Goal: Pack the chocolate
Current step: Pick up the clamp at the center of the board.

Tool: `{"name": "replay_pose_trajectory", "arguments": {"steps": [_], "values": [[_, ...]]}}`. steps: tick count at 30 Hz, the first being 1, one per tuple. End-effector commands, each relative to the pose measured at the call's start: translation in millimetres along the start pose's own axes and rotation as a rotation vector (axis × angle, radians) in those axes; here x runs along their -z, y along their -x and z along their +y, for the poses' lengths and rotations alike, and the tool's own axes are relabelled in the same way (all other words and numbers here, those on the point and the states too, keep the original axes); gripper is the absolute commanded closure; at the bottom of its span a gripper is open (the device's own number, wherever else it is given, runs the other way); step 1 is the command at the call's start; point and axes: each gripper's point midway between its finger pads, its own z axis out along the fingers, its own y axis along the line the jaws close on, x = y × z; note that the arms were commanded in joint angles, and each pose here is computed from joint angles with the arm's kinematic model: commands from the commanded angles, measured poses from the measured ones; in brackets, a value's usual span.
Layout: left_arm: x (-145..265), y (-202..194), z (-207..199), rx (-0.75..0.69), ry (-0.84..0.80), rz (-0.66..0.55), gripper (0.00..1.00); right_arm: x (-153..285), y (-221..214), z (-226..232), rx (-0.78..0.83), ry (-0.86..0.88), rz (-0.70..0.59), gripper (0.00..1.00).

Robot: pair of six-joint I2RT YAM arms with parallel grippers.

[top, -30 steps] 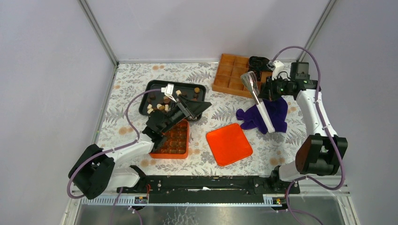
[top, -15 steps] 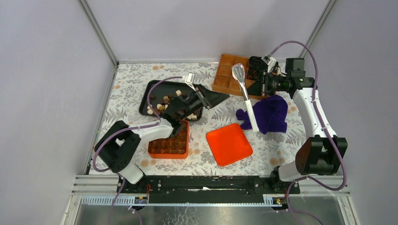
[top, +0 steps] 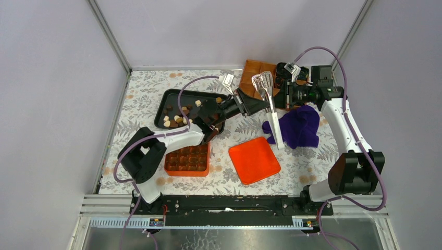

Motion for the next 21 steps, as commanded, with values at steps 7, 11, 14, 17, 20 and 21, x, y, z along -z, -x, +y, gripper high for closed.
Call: {"name": "replay_pose_trajectory", "arguments": {"steps": [7, 11, 14, 17, 20, 21], "values": [[-13.8, 1.8, 17.1, -0.136, 0.167, 0.034, 0.55, 4.7, 6.4, 30.9, 0.109, 0.026, -0.017, 1.0], [-7.4, 8.1, 25.7, -0.176, 0.254, 0.016, 0.49, 5.6, 6.7, 30.8, 0.117, 0.017, -0.019, 1.0], [-5.0, 11.6, 26.8, -0.195, 0.282, 0.005, 0.48, 5.7, 6.1, 30.2, 0.118, 0.014, -0.019, 1.0], [-6.4, 11.1, 27.8, -0.2, 0.293, 0.008, 0.48, 5.3, 5.4, 29.8, 0.116, 0.015, -0.018, 1.0], [-5.3, 11.9, 31.7, -0.213, 0.329, 0.006, 0.47, 6.1, 5.8, 30.4, 0.121, 0.011, -0.019, 1.0], [-4.0, 13.3, 31.4, -0.217, 0.334, -0.001, 0.47, 6.4, 5.7, 30.8, 0.123, 0.01, -0.019, 1.0]]}}
